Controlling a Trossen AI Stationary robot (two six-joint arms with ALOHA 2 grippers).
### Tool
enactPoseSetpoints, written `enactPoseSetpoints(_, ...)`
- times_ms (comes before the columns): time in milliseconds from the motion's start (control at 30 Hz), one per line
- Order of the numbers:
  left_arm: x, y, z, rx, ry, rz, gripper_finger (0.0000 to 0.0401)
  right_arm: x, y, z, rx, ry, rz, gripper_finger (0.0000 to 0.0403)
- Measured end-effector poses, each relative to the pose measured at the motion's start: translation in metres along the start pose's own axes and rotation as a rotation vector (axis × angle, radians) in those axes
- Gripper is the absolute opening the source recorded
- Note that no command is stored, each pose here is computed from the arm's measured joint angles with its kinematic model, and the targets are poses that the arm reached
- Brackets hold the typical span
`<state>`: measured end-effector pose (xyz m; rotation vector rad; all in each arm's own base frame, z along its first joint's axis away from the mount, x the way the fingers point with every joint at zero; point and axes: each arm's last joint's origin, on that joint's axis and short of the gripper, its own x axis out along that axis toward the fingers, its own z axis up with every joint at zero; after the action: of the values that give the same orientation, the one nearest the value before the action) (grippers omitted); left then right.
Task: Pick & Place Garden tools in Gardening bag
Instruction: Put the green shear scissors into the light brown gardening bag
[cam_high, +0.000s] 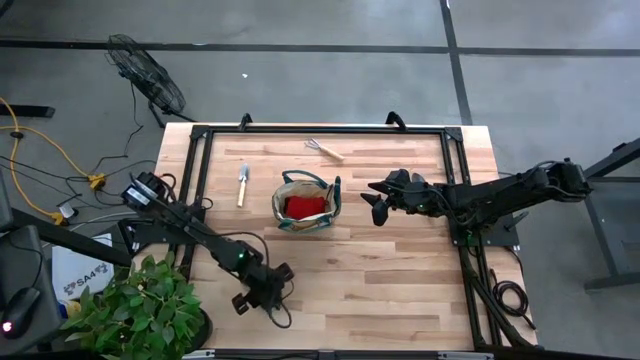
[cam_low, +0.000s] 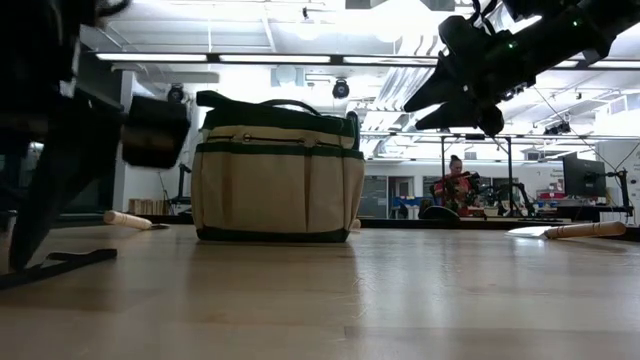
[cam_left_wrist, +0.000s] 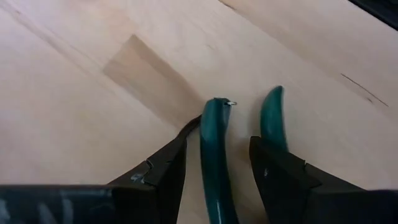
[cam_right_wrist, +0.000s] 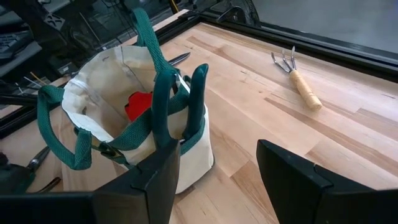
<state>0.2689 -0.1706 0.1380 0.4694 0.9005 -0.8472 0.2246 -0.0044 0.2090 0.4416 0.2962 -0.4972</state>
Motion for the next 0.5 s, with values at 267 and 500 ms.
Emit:
enactPoseSetpoints(267, 0.0006, 0.0054, -0.002, -0.013, -0.008, -0.011, 0.0168, 0.0, -0.0003, -0.0005, -0.003, 0.005, -0.003, 0.0205)
enactPoseSetpoints(500, 0.0002, 0.0061, -0.0046, -0.027, 0.004, -0.036, 0.0104, 0.0, -0.0003, -0.0005, -0.003, 0.005, -0.003, 0.0205)
